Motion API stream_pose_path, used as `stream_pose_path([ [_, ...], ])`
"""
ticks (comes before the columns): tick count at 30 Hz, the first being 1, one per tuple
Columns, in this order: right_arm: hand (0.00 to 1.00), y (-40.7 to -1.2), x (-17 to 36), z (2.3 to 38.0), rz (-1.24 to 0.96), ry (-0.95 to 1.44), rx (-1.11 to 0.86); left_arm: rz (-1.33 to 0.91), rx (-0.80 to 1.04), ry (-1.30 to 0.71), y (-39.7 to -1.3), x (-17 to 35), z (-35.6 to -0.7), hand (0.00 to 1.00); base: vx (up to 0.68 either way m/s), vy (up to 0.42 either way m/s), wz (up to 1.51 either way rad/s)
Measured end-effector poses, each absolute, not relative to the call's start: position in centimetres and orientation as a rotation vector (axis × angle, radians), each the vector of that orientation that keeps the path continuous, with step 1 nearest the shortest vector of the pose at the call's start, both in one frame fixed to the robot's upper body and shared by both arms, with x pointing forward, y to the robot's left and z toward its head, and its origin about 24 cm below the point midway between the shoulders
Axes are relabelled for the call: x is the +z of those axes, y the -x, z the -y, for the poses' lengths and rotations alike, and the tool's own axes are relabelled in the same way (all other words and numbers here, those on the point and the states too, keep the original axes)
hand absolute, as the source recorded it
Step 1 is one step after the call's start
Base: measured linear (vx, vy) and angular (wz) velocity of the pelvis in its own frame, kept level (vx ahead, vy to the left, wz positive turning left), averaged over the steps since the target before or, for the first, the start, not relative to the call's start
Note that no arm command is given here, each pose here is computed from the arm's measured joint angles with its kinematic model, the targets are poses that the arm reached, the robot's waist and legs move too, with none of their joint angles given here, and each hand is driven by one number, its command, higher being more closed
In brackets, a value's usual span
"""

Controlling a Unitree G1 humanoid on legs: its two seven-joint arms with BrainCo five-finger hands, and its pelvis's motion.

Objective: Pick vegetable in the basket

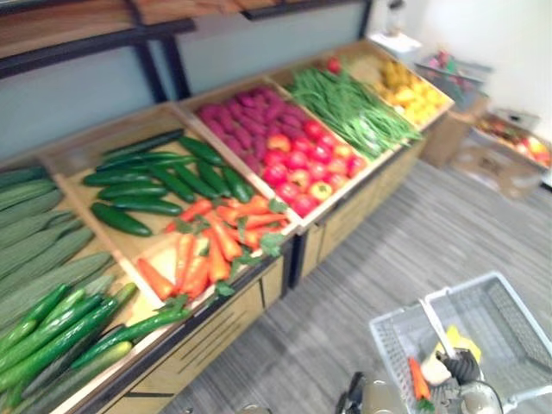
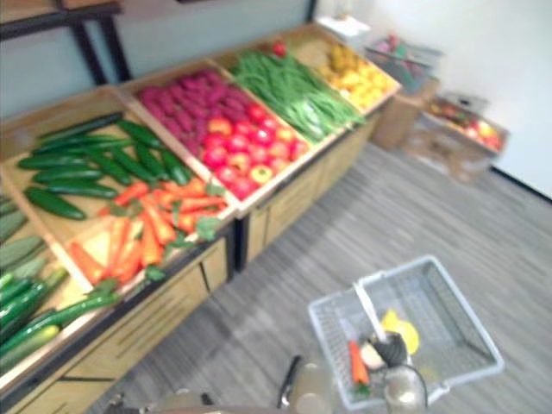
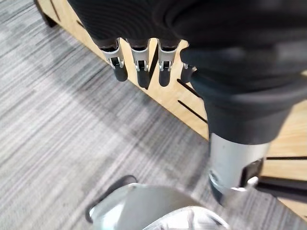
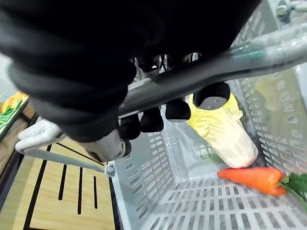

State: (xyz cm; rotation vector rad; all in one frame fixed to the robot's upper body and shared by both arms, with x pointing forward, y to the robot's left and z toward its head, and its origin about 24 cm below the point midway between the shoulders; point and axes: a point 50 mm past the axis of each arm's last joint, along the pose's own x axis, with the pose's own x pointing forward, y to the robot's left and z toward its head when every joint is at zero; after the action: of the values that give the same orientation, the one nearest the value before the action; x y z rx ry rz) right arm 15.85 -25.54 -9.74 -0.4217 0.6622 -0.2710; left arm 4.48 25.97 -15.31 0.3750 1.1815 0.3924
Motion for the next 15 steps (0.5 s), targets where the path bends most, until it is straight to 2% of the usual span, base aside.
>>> stream_pose_path([
  [4,1.00,-17.6,-9.3,24.2,-0.622,0.454,-0.189,-1.195,0.389,-0.396,-3.6,-15.2,-26.3,0.00,-0.10,-0.064,-1.55],
  [7,1.00,-19.0,-8.4,23.9,-0.567,0.458,-0.172,-1.197,0.372,-0.364,-3.7,-15.6,-24.9,0.00,-0.17,-0.190,-1.57],
  [11,1.00,-18.0,-8.8,24.4,-0.594,0.469,-0.175,-1.195,0.373,-0.355,-4.0,-15.7,-24.6,0.00,-0.08,-0.283,-0.82],
  [15,1.00,-15.2,-10.1,24.6,-0.678,0.445,-0.186,-1.202,0.319,-0.404,-3.9,-15.8,-24.2,0.00,-0.07,-0.174,-0.22],
])
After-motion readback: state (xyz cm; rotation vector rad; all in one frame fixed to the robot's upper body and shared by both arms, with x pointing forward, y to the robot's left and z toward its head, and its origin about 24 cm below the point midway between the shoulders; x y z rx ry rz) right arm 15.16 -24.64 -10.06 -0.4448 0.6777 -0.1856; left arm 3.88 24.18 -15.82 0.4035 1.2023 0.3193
